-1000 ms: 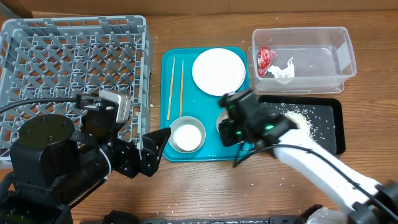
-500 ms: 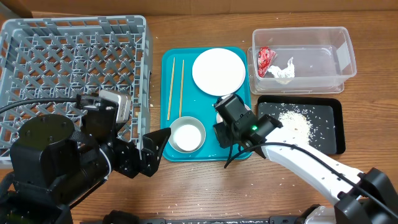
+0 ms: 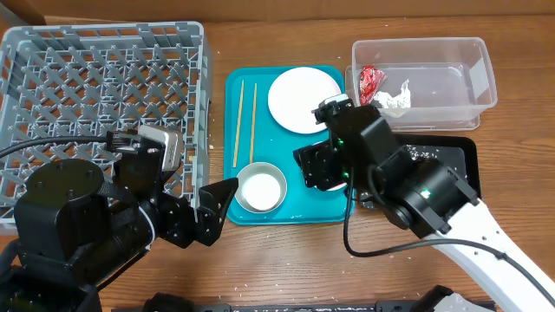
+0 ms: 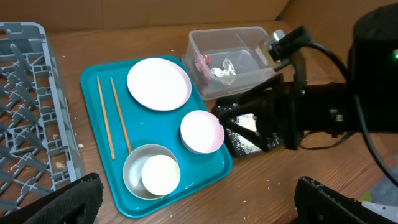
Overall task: Sort waste into correct bins and load items into the dishwasher
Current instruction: 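Grasp the white cup from the grey bowl with the right gripper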
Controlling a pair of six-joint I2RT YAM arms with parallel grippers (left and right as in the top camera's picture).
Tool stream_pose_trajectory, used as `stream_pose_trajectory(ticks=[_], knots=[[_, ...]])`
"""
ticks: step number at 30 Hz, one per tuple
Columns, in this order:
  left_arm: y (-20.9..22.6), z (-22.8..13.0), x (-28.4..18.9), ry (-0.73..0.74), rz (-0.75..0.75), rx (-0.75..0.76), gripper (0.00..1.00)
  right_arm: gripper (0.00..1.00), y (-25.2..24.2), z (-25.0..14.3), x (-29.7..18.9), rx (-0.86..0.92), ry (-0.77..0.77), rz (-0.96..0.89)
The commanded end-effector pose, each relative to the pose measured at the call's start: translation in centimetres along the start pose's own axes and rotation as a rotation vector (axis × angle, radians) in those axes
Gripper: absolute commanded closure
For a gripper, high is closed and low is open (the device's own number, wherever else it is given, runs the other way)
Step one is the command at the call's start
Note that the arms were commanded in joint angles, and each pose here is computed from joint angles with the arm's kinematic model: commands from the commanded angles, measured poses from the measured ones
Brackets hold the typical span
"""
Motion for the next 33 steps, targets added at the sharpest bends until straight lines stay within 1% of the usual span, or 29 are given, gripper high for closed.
stream_pose_trajectory(ticks=[1,4,6,10,13,16,17,19,20,21,22,23,27,33], knots=[[-0.9,-0.3,-0.1,0.023,-0.051,-0.052,0.0,0.27,1.3,-0.7,1.3,0.024,0.058,0.089],[-1.7,-0.8,-0.1,0.053,-0.097,-0.098,0.0,0.31,1.7,-1.5,3.0,0.051,0.115,0.114],[-1.9,-0.3,-0.1,0.033,-0.107,-0.096,0.0,0.35,2.2,-2.4,4.7,0.081,0.175,0.139],[-2.1,0.5,-0.2,0.0,-0.111,-0.09,0.0,0.39,3.6,-5.3,8.9,0.094,0.325,0.186],[-0.6,0.9,-0.1,-0.034,-0.026,-0.1,0.0,0.42,4.0,-7.3,11.8,0.091,0.414,0.181],[1.9,1.0,-0.2,-0.07,0.118,-0.165,0.0,0.47,3.9,-8.8,14.1,0.096,0.466,0.174],[2.8,1.0,-0.4,-0.083,0.17,-0.191,0.0,0.51,3.9,-9.1,14.7,0.097,0.477,0.171],[4.0,0.9,-0.6,-0.101,0.24,-0.243,0.0,0.65,3.8,-9.5,15.4,0.1,0.489,0.168],[4.3,0.8,-0.7,-0.103,0.257,-0.261,0.0,0.7,3.8,-9.5,15.6,0.1,0.487,0.168],[4.5,0.7,-0.7,-0.103,0.263,-0.268,0.0,0.8,3.8,-9.4,15.6,0.1,0.483,0.169],[4.5,0.7,-0.7,-0.103,0.264,-0.271,0.0,0.92,3.8,-9.3,15.6,0.1,0.48,0.17],[4.5,0.7,-0.7,-0.104,0.263,-0.271,0.0,0.95,3.8,-8.9,15.3,0.098,0.469,0.171],[4.3,0.9,-0.6,-0.111,0.251,-0.279,0.0,0.96,3.3,-7.0,13.6,0.105,0.406,0.169],[2.4,0.7,0.8,-0.035,0.143,-0.273,0.0,0.96,0.7,-2.4,7.5,0.147,0.235,0.146]])
Point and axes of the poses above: each gripper's point midway between its finger pads, its own x axis out along the fingers, its own y axis along the line the jaws close on, z = x × y, the point moved 1 cm from there along -x, back along the fingers, and after that the axes turned 15 degrees about -x, right-handed, at the moved point
